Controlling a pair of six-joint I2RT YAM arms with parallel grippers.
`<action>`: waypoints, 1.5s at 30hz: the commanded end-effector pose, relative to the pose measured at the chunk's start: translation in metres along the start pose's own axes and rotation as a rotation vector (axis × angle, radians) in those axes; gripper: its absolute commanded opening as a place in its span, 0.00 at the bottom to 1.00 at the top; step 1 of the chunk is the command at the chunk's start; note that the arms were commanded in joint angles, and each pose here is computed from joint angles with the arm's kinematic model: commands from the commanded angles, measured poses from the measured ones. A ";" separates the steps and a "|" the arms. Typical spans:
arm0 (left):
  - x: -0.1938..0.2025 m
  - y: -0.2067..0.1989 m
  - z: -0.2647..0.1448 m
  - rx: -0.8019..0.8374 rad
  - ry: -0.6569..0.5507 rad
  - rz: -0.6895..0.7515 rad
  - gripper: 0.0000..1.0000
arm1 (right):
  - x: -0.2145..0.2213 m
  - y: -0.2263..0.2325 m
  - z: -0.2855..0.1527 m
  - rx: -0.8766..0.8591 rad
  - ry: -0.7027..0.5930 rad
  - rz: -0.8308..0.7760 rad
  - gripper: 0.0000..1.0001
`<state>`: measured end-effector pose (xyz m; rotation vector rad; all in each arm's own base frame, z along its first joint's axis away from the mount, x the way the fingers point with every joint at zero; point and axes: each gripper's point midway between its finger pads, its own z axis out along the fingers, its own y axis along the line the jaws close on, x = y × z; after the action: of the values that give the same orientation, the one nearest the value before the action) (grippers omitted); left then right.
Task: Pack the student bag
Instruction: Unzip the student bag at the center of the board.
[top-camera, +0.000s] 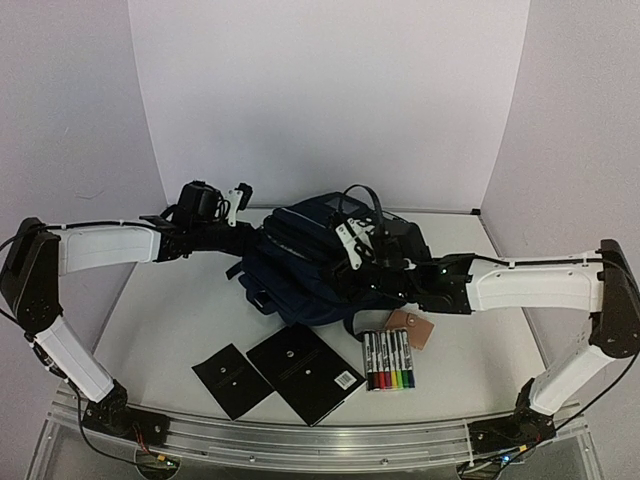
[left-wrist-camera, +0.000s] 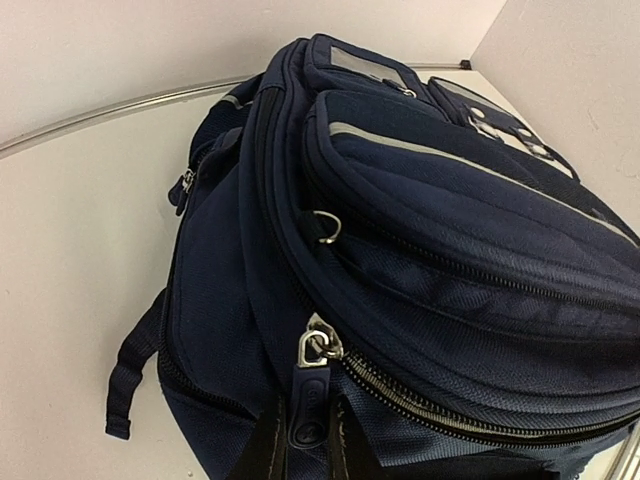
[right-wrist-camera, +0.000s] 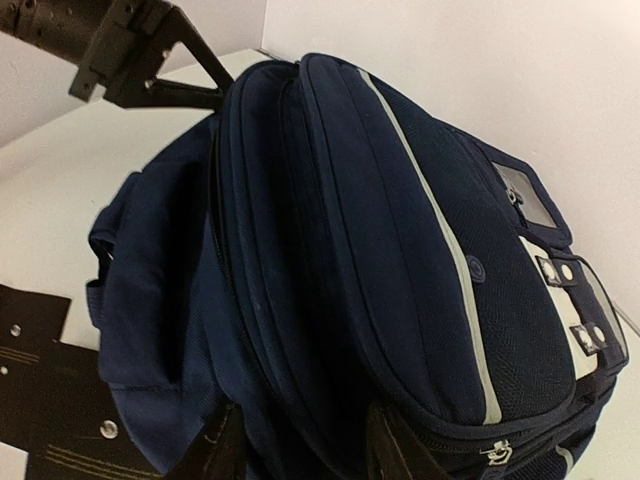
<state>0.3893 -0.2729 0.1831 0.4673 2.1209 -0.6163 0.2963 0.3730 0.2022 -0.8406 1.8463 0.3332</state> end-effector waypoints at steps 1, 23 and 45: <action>0.006 -0.039 -0.004 0.166 0.002 0.067 0.00 | -0.062 0.001 -0.011 -0.044 -0.103 0.154 0.73; 0.014 -0.044 -0.023 0.159 -0.024 0.057 0.00 | -0.052 -0.003 0.091 0.152 0.096 -0.004 0.98; -0.011 -0.003 -0.016 -0.009 -0.042 -0.005 0.00 | -0.068 -0.012 0.069 0.179 0.035 -0.021 0.01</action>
<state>0.3599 -0.2789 0.1791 0.5235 2.1157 -0.6581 0.3714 0.4520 0.2015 -0.7953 1.9074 0.1197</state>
